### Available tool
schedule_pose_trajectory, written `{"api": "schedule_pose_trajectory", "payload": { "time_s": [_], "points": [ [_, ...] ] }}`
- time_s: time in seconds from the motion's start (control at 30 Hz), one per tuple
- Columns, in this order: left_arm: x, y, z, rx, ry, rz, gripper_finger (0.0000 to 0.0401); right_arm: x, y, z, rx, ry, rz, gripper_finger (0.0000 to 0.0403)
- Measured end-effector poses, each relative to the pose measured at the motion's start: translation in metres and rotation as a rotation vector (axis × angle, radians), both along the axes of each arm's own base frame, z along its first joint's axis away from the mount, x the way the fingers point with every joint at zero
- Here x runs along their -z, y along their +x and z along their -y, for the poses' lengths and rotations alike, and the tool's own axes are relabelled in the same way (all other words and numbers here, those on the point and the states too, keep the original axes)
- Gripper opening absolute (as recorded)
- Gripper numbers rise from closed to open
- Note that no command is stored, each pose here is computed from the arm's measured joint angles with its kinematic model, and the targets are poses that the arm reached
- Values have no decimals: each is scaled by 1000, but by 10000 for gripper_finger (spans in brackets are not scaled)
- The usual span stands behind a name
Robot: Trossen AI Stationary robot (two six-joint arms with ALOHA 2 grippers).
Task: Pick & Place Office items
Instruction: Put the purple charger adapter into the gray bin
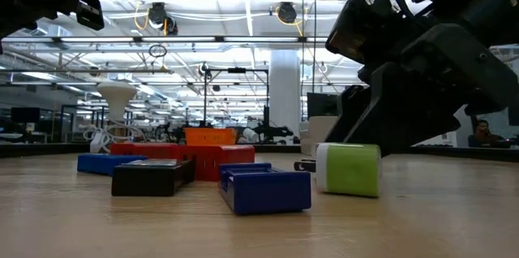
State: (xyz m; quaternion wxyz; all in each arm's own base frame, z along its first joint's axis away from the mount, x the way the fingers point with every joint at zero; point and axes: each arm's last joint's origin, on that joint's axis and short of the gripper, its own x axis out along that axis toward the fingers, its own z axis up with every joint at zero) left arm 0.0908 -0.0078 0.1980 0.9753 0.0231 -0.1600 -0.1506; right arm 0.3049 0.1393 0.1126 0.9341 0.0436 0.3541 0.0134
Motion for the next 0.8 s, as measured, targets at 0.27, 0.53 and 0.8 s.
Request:
{"api": "schedule_pose_trajectory", "payload": {
  "time_s": [0.27,0.53,0.8],
  "points": [
    [0,0,0,0,0,0,24,1,-1,-1,-34,28,-17,299],
    [0,0,0,0,0,0,24,1,0,-1,-32,27,-17,299],
    [0,0,0,0,0,0,24,1,0,-1,-32,22,-15,299]
  ]
}}
